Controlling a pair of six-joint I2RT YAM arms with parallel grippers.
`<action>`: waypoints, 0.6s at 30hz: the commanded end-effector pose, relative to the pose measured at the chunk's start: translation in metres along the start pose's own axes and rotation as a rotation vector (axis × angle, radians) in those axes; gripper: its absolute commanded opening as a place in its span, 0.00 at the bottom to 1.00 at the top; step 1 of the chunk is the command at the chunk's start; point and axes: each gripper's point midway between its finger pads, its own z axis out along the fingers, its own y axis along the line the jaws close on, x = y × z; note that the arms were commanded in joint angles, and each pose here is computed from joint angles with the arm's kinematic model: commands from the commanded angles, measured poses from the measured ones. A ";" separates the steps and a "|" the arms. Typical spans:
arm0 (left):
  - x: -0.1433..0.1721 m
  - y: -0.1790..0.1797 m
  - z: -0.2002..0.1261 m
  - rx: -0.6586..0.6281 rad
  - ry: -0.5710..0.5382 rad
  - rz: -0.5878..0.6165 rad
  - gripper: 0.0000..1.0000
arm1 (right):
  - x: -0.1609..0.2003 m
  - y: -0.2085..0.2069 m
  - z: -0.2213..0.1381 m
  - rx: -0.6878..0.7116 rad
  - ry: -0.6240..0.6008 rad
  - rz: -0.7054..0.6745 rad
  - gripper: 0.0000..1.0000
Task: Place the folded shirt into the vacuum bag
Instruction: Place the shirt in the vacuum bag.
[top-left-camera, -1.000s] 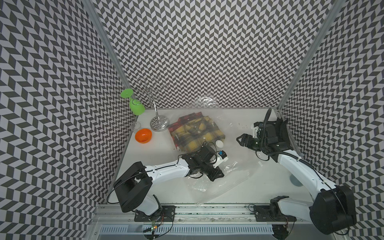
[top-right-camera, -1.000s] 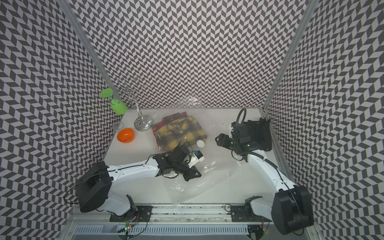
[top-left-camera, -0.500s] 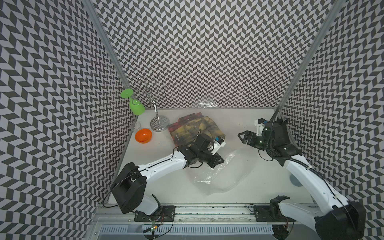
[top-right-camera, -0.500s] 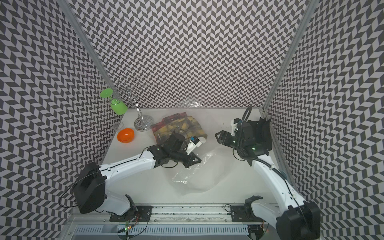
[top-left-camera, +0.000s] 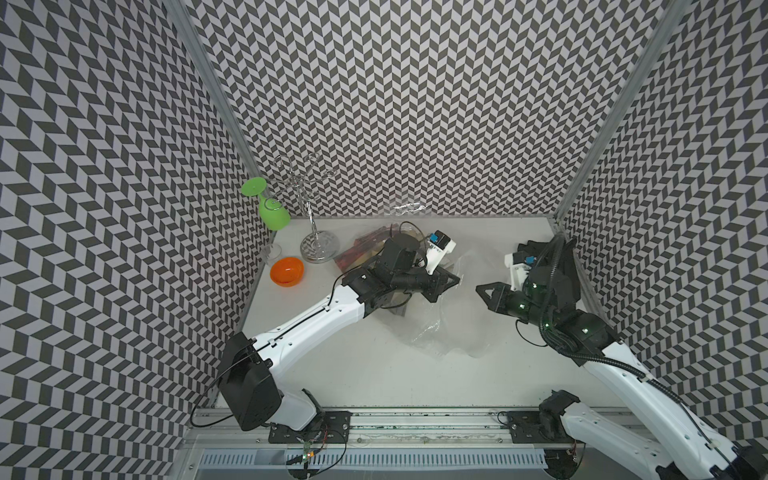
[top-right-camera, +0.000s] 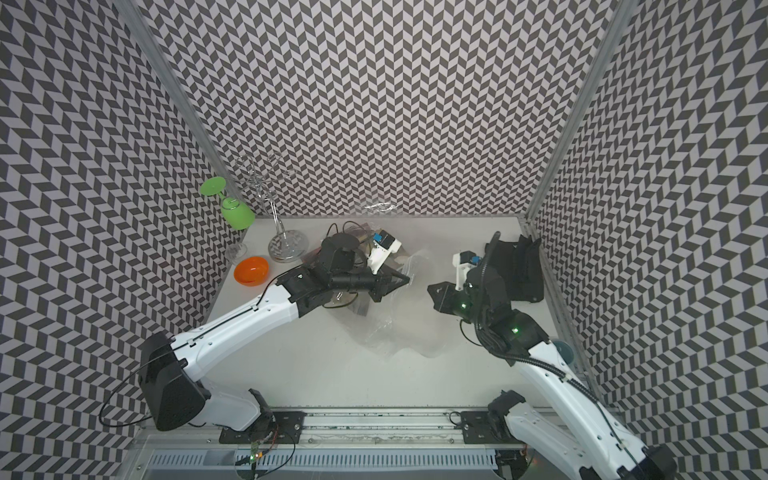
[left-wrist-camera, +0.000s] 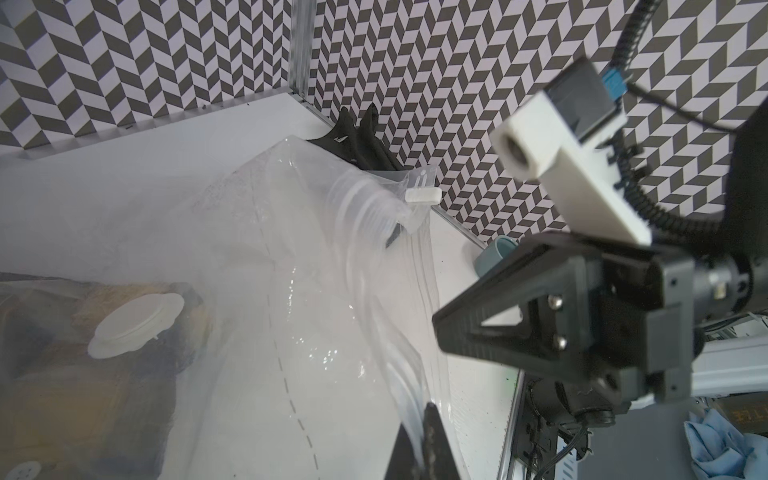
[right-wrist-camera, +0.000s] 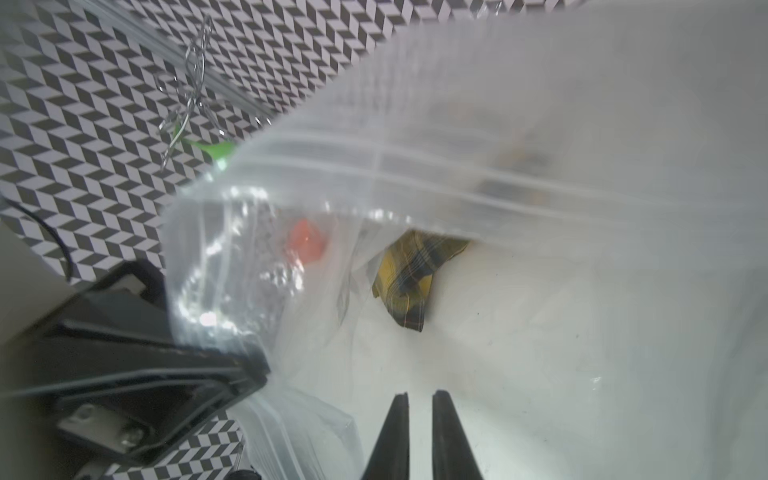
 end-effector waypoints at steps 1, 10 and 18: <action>-0.019 -0.008 -0.006 0.015 -0.044 0.011 0.00 | 0.017 -0.002 0.027 -0.021 0.043 0.045 0.13; -0.025 -0.027 -0.001 0.046 -0.047 0.037 0.00 | 0.012 0.005 0.089 -0.182 -0.050 0.170 0.31; -0.032 -0.040 0.012 0.056 -0.046 0.066 0.00 | 0.031 0.003 0.135 -0.155 -0.056 0.242 0.63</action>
